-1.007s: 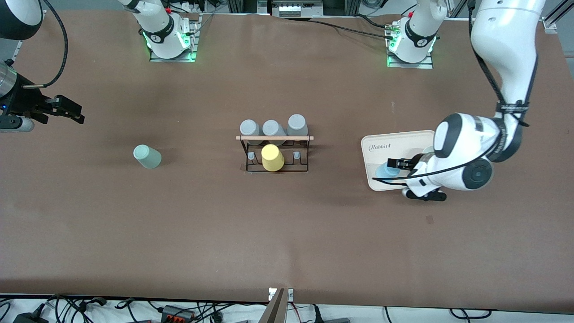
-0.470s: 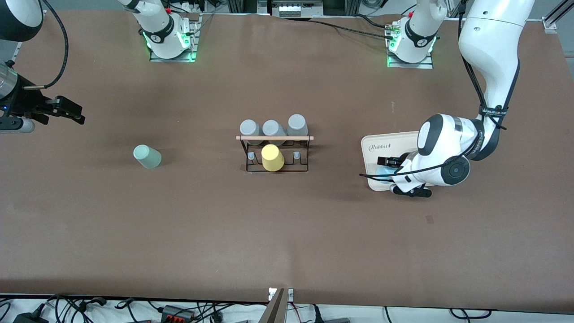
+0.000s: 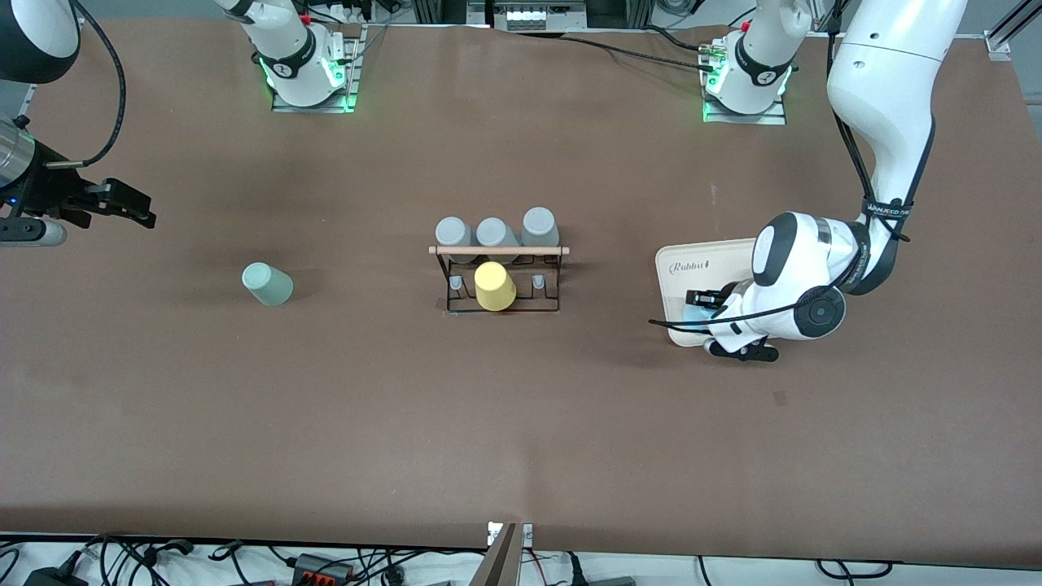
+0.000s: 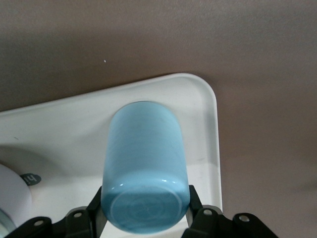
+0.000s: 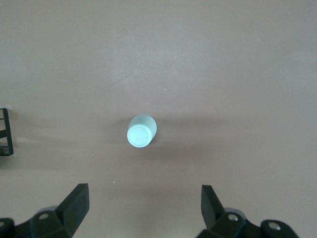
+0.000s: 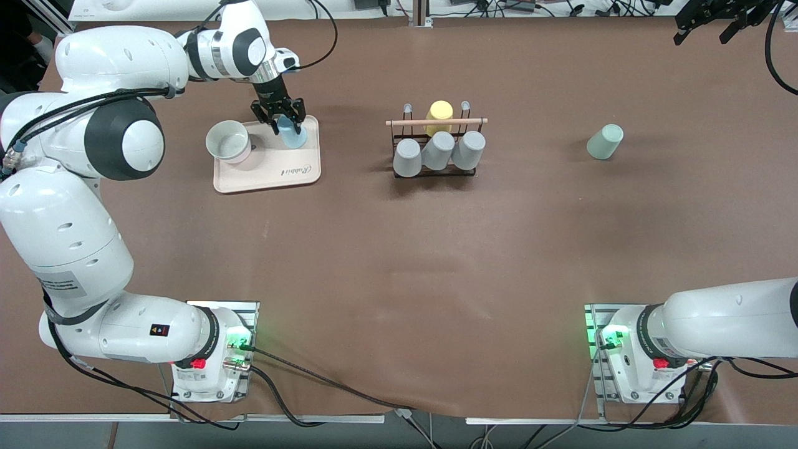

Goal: Hang scattered cups on rack with three cups
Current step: 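Close the left gripper on the light blue cup and lift it, then carry the blue cup to the rack and hang it on a front peg, then open the left gripper and withdraw while the right gripper reaches the teal cup, then grasp the pale teal cup with the right gripper and lift it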

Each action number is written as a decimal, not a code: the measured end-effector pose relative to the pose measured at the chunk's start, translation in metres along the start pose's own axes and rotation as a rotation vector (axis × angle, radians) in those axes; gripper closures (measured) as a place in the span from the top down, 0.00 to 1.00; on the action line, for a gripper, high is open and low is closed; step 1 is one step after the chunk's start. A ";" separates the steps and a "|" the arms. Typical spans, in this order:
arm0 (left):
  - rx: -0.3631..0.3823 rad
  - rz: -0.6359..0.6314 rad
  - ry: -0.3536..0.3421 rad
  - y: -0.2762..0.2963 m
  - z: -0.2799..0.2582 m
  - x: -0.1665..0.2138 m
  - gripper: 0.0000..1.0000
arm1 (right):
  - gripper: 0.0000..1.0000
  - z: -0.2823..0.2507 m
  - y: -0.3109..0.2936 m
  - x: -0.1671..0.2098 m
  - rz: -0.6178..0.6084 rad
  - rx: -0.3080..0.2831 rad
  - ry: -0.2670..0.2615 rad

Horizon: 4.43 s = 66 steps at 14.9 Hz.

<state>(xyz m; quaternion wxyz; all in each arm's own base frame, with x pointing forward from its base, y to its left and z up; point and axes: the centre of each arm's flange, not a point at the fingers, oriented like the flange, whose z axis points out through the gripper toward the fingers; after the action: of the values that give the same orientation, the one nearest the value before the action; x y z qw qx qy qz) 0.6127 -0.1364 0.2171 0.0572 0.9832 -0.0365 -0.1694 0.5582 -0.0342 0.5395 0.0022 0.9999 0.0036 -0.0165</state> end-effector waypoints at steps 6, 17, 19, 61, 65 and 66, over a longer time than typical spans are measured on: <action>-0.018 0.049 0.036 0.034 -0.058 0.004 0.65 | 1.00 0.011 0.000 0.004 0.000 0.001 -0.019; -0.301 -0.344 -0.038 0.213 -0.171 -0.043 0.65 | 1.00 0.113 -0.016 0.044 -0.038 -0.018 -0.139; -0.341 -0.437 -0.060 0.235 -0.160 -0.041 0.65 | 1.00 0.142 -0.030 0.053 -0.038 -0.023 -0.168; 0.072 -0.368 0.066 0.031 -0.323 -0.155 1.00 | 1.00 0.301 -0.050 0.039 -0.044 -0.030 -0.193; 0.109 -0.220 0.080 0.057 -0.303 -0.180 1.00 | 1.00 0.318 -0.050 0.024 -0.043 -0.028 -0.172; 0.115 -0.183 0.077 0.057 -0.301 -0.183 1.00 | 1.00 0.320 -0.049 0.021 -0.043 -0.027 -0.173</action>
<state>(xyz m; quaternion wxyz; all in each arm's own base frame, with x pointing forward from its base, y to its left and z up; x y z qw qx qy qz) 0.5396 -0.1459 0.5658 -0.0136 0.9899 0.0460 -0.1337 0.5681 0.0138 0.2188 0.0158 0.9943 0.0249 -0.1027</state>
